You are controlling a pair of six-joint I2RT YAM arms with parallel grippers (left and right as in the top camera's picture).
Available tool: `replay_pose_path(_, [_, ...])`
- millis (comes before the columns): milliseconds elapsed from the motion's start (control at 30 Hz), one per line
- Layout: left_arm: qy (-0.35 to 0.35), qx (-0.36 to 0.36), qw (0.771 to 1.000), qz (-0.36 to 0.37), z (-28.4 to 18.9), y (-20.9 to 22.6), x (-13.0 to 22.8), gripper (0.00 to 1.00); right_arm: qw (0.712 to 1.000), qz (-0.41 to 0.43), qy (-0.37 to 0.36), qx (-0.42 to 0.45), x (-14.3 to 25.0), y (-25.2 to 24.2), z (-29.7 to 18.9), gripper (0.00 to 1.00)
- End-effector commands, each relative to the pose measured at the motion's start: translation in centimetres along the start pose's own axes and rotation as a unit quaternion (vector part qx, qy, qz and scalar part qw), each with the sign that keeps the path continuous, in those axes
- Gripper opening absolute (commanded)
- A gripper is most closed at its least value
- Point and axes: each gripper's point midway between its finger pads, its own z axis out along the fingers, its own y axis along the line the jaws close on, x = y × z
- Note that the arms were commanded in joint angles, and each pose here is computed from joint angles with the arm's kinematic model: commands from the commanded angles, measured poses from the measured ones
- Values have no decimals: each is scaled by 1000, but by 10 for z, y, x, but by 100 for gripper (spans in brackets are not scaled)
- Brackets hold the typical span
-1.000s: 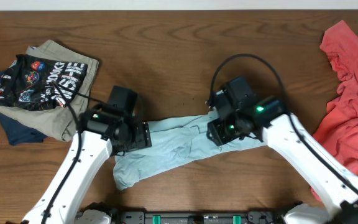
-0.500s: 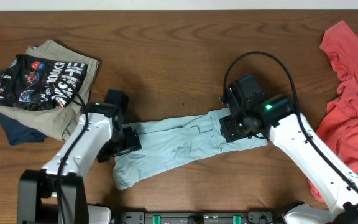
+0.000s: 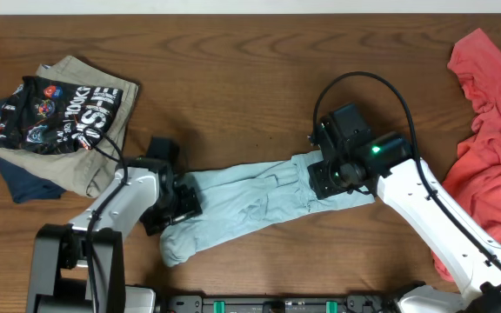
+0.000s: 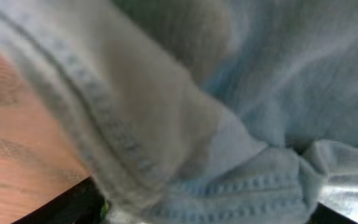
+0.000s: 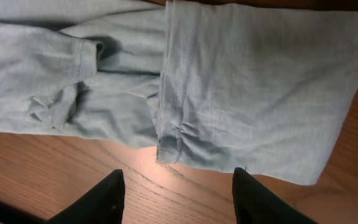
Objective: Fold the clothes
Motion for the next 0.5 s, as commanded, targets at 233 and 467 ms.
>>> replay_pose_path(233, [-18, 42, 999, 1, 6, -15, -11, 39, 1000, 9, 2, 16, 1, -7, -1, 53])
replay_pose_path(467, [-46, 20, 999, 6, -3, -6, -24, 6, 997, 29, -6, 73, -2, -37, -4, 52])
